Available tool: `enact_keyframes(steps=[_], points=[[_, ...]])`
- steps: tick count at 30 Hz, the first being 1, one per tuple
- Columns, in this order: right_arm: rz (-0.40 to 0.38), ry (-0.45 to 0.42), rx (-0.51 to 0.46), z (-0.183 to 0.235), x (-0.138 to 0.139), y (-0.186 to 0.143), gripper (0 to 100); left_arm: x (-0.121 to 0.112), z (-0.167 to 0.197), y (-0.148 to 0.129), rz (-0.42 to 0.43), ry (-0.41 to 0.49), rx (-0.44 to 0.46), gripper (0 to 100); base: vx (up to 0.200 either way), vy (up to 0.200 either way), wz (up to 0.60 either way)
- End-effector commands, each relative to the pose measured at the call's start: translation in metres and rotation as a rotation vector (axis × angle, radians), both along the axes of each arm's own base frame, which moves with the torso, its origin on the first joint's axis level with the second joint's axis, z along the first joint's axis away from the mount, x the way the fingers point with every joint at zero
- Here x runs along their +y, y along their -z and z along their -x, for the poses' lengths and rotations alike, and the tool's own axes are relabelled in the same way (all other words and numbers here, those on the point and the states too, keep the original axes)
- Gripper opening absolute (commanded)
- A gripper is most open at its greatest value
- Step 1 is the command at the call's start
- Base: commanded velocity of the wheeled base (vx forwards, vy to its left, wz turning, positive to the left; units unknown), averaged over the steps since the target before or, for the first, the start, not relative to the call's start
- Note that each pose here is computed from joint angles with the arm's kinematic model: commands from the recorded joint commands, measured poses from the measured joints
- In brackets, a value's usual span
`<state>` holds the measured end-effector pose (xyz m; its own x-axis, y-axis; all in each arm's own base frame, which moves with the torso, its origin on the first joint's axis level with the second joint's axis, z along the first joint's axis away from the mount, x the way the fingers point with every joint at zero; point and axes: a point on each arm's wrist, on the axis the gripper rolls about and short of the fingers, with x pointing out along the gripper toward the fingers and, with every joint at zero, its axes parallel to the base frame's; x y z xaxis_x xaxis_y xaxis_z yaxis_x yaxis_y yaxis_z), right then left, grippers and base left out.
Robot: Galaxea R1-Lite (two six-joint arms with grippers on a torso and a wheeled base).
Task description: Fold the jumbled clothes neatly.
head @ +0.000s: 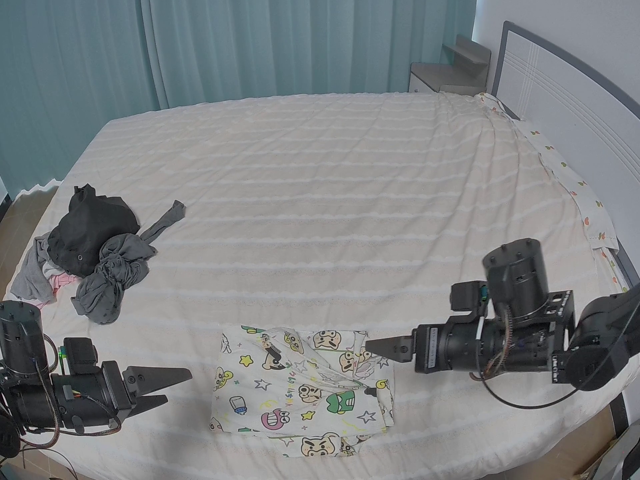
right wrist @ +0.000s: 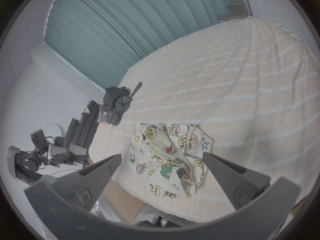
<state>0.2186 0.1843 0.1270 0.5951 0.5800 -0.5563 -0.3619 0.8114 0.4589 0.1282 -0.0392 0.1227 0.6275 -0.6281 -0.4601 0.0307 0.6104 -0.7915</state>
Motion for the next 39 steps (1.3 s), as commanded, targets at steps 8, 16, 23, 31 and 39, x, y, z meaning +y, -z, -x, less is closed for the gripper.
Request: enact_keyframes(steps=[8,16,23,31,39], points=[[0.142,-0.053,0.008,-0.015,0.056,0.032,100,-0.001,-0.004,0.004,0.003,0.008,0.031,100,0.000,0.050,0.00],[0.173,-0.001,-0.044,-0.032,0.079,0.038,100,-0.001,-0.004,0.004,0.004,0.011,0.034,100,0.000,0.200,0.00],[0.228,-0.039,-0.044,-0.026,0.099,0.047,100,-0.001,-0.004,0.005,0.004,0.012,0.036,100,0.000,0.143,0.00],[0.334,-0.050,-0.108,-0.030,0.103,0.059,100,-0.001,-0.004,0.005,0.001,0.014,0.036,100,0.000,0.000,0.00],[0.477,-0.070,-0.171,-0.037,0.105,0.075,100,-0.001,-0.006,0.008,-0.003,0.014,0.055,100,0.000,0.000,0.00]])
